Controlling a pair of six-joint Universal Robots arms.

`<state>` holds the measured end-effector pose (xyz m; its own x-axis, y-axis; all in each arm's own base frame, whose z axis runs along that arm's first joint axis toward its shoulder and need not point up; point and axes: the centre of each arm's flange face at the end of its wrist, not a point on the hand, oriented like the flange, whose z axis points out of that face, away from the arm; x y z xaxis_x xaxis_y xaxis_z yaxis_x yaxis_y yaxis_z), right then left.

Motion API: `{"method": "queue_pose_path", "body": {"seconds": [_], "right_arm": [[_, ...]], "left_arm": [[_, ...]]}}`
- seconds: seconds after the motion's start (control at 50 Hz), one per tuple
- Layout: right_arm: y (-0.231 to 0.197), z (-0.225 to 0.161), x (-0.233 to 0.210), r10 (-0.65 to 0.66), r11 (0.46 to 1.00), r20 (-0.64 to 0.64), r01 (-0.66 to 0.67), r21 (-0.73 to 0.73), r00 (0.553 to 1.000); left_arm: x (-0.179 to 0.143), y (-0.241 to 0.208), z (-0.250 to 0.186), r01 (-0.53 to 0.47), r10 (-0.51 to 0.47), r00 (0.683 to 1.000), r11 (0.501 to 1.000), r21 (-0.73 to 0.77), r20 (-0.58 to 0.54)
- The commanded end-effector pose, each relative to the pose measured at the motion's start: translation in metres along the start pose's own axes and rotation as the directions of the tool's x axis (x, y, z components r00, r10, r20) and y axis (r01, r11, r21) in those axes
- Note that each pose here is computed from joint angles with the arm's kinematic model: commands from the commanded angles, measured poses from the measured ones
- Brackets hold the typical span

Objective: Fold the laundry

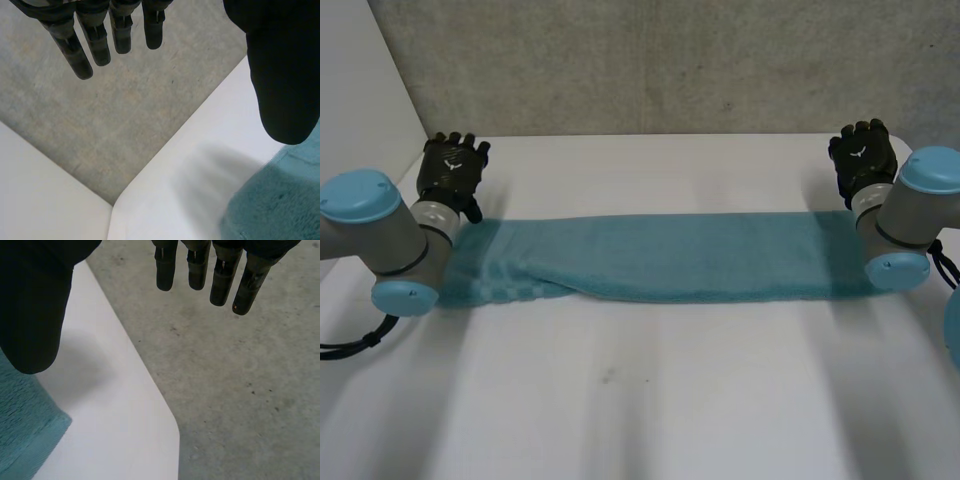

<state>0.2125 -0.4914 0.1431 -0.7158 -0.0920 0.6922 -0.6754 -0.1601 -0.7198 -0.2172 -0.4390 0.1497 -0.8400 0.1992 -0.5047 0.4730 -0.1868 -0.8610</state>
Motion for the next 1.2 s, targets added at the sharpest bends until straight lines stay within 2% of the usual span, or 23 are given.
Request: {"method": "queue_pose_path", "body": {"seconds": [0.02, 0.14, 0.24, 0.4, 0.46, 0.58, 0.72, 1.12, 1.2], "right_arm": [[-0.041, -0.023, 0.047, 0.133, 0.991, -0.052, -0.131, 0.032, 0.990], [-0.068, -0.064, 0.076, 0.300, 0.954, -0.018, -0.300, 0.025, 0.954], [-0.041, -0.099, 0.094, 0.397, 0.912, 0.035, -0.389, -0.133, 0.917], [0.001, -0.133, 0.081, 0.502, 0.828, 0.144, -0.427, -0.363, 0.853], [0.011, -0.135, 0.082, 0.517, 0.814, 0.141, -0.435, -0.384, 0.844], [0.041, -0.127, 0.068, 0.551, 0.793, 0.176, -0.446, -0.415, 0.815], [0.066, -0.116, 0.061, 0.512, 0.816, 0.184, -0.408, -0.409, 0.839], [0.082, -0.104, 0.068, 0.488, 0.821, 0.146, -0.395, -0.412, 0.861], [0.097, -0.098, 0.087, 0.398, 0.835, 0.052, -0.338, -0.434, 0.916]], "left_arm": [[-0.010, -0.027, -0.023, -0.010, 0.010, 1.000, 1.000, 0.008, 0.001], [-0.020, -0.049, -0.059, 0.003, -0.003, 1.000, 1.000, -0.001, -0.008], [-0.018, -0.058, -0.089, 0.047, -0.047, 0.999, 0.999, -0.018, -0.027], [0.000, -0.062, -0.123, 0.244, -0.249, 0.965, 0.968, -0.060, -0.083], [0.002, -0.060, -0.129, 0.291, -0.297, 0.951, 0.954, -0.076, -0.084], [0.002, -0.056, -0.129, 0.299, -0.305, 0.949, 0.951, -0.082, -0.079], [0.000, -0.054, -0.128, 0.300, -0.307, 0.949, 0.950, -0.086, -0.068], [0.002, -0.052, -0.130, 0.301, -0.308, 0.949, 0.949, -0.096, -0.074], [0.002, -0.052, -0.130, 0.305, -0.312, 0.947, 0.947, -0.097, -0.072]]}}
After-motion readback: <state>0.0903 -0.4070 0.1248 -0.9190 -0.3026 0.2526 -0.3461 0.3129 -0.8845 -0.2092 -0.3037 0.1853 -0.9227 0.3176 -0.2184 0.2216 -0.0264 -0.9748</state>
